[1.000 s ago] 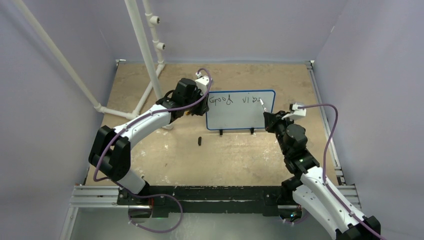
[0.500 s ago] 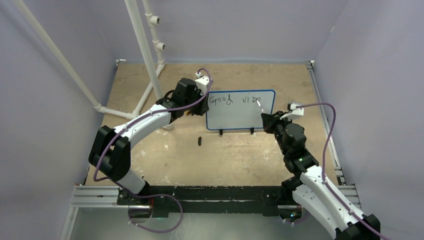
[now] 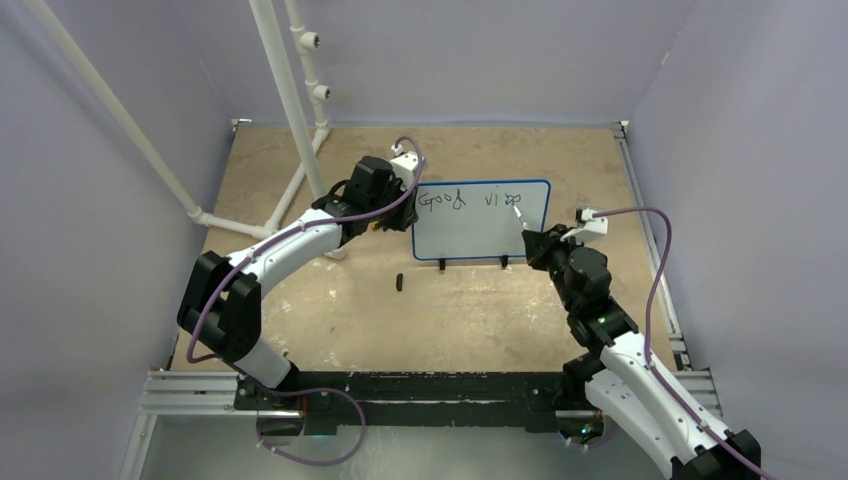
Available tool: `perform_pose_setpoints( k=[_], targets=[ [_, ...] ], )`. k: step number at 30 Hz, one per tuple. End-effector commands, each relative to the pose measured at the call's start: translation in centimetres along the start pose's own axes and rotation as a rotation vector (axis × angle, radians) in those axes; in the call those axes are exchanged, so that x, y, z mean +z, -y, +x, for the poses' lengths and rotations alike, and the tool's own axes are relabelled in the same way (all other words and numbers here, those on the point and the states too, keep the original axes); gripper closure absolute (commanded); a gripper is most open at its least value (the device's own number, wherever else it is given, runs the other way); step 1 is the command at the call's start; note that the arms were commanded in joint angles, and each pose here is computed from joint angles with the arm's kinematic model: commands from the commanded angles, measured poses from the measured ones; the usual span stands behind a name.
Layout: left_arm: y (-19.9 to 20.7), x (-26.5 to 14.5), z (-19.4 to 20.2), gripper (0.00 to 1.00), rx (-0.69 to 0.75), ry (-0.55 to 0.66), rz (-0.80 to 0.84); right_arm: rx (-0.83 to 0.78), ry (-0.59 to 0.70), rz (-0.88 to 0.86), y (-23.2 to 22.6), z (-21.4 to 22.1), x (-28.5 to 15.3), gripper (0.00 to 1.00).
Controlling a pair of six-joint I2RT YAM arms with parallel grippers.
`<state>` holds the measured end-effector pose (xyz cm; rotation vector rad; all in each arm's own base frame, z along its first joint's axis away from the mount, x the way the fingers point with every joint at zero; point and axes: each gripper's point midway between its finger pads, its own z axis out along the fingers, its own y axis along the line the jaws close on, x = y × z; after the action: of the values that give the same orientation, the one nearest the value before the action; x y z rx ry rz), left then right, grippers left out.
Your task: Write a sentence on the whiteboard
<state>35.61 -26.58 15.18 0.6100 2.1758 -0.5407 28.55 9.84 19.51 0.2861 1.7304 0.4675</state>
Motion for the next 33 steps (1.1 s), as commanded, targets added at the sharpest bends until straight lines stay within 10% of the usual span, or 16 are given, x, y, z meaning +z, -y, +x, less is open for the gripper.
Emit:
perform_pose_setpoints(
  k=[1, 33],
  targets=[
    [0.3, 0.0, -0.6, 0.85, -0.004, 0.030, 0.016, 0.007, 0.002, 0.043, 0.8, 0.1, 0.0, 1.00],
    [0.3, 0.0, -0.5, 0.85, -0.004, 0.030, 0.016, -0.007, 0.069, 0.039, 0.5, -2.0, -0.7, 1.00]
  ],
)
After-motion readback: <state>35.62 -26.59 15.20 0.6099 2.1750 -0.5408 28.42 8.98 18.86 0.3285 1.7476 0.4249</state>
